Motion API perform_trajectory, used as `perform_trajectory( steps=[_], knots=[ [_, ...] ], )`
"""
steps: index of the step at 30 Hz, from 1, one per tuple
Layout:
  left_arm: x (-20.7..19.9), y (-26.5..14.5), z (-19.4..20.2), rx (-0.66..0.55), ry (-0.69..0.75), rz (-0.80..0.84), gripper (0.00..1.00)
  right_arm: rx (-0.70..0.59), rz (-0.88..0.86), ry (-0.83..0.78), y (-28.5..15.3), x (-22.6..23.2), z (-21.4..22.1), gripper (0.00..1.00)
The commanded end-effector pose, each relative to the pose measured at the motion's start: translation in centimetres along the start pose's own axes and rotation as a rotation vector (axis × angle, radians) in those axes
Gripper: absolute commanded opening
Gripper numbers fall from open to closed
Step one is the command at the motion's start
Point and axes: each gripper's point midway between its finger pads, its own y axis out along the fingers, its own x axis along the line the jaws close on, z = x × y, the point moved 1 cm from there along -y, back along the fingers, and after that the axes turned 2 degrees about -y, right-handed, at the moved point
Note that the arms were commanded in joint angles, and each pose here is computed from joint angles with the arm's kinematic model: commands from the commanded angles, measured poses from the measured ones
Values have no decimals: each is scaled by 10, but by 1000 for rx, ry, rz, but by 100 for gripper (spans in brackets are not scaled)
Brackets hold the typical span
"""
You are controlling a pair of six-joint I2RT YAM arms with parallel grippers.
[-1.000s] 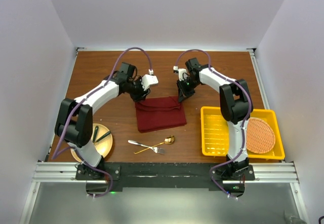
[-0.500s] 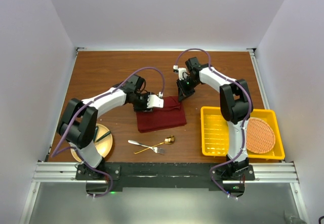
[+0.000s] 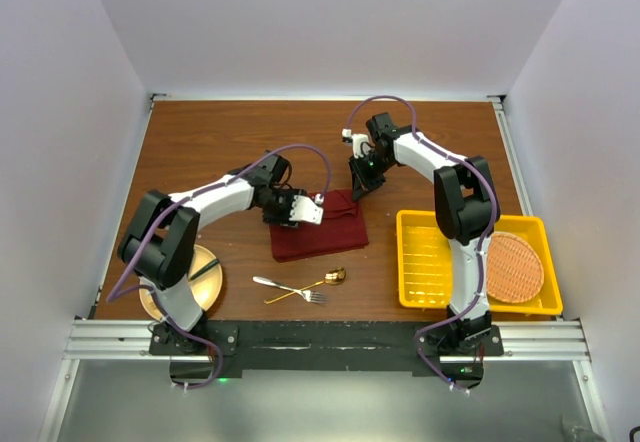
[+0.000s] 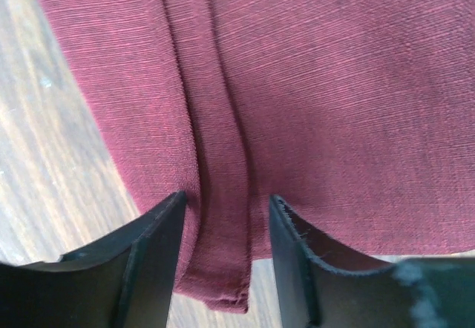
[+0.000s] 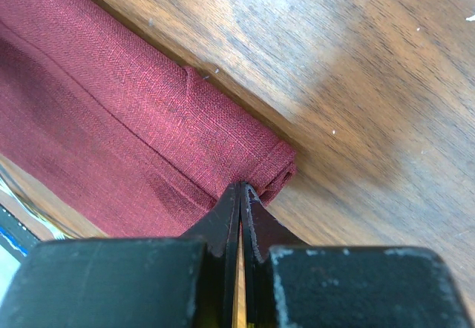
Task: Fold the napkin into a case and place the utensils inside
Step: Fold the lower triangle-folded napkin at the center of the board.
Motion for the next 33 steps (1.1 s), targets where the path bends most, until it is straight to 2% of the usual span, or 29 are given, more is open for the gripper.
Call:
perform_trajectory(
  steps=[1,13,16,19,21,22,25,32,33],
  knots=[
    [3,5,-7,-11,56,-12,48,-30,13,-21,-7,1,-13,0],
    [13,2,-9,-4,53,-81,6,-42,3,-13,-11,5,-19,0],
    [15,0,-10,-5,43,-91,0,-44,6,-14,-12,4,-20,0],
    [15,-3,-12,-15,38,-97,0,-41,8,-17,-11,3,-19,0],
    [14,-6,-14,-24,41,-98,18,-39,8,-21,-10,3,-19,0],
    [15,-10,-16,-30,43,-111,33,-36,9,-21,-9,2,-18,0],
    [15,-13,-17,-41,63,-140,48,-28,13,-21,-8,0,-15,0],
    [22,-20,-13,-25,128,-228,59,-23,13,-25,-6,-1,-12,0],
    [23,-19,-12,-25,140,-243,65,-19,14,-21,-4,-2,-11,0]
  ],
)
